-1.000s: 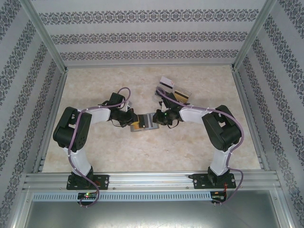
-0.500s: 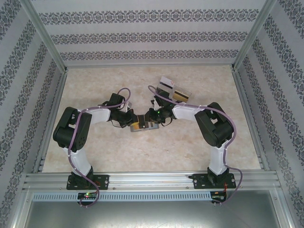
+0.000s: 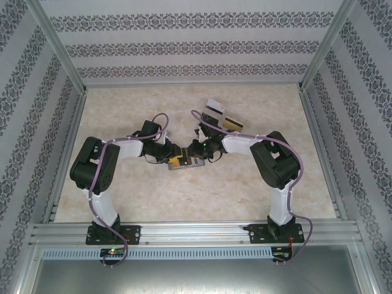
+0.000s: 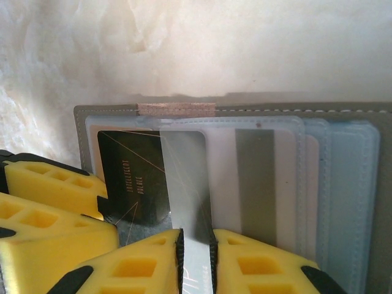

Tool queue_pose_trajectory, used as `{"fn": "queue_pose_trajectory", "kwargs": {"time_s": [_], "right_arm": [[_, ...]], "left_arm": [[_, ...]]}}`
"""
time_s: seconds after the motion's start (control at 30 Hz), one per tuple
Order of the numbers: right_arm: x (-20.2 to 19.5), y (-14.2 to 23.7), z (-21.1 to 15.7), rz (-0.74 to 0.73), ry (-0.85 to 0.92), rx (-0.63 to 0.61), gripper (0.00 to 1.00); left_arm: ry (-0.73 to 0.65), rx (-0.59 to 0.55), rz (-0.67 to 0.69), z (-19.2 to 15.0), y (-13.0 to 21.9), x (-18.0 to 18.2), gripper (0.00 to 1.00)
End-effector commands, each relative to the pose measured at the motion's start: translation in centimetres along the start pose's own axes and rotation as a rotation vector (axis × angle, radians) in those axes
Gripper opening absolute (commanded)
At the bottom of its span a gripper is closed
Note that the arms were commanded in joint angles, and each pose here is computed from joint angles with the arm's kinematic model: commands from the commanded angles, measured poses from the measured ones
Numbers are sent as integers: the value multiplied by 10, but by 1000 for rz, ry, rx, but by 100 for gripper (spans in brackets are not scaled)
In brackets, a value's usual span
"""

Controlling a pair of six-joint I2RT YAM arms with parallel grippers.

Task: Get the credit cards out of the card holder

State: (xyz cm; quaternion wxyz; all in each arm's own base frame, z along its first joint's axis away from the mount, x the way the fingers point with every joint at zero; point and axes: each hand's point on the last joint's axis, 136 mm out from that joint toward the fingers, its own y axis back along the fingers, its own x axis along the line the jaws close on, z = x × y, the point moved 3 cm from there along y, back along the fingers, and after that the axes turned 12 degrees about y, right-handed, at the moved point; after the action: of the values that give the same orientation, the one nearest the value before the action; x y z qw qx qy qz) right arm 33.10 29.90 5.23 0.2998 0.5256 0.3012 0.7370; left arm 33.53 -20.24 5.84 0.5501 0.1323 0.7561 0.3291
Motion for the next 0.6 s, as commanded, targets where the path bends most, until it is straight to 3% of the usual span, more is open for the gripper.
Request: {"fn": "queue_pose_trajectory", "kwargs": {"time_s": [0.0, 0.2, 0.43, 0.57], "right_arm": [[-3, -9, -10, -2, -20, 41, 22], [-6, -2, -5, -19, -19, 18, 22], [3, 18, 9, 10, 4, -36, 23], [30, 40, 24, 113, 55, -110, 31]], "left_arm": [[-3, 0, -28, 3, 1, -3, 24], [-23, -47, 75, 3, 14, 2, 4], [-96, -115, 223, -8, 51, 1, 1], [-141, -183, 215, -12, 78, -15, 1]]}}
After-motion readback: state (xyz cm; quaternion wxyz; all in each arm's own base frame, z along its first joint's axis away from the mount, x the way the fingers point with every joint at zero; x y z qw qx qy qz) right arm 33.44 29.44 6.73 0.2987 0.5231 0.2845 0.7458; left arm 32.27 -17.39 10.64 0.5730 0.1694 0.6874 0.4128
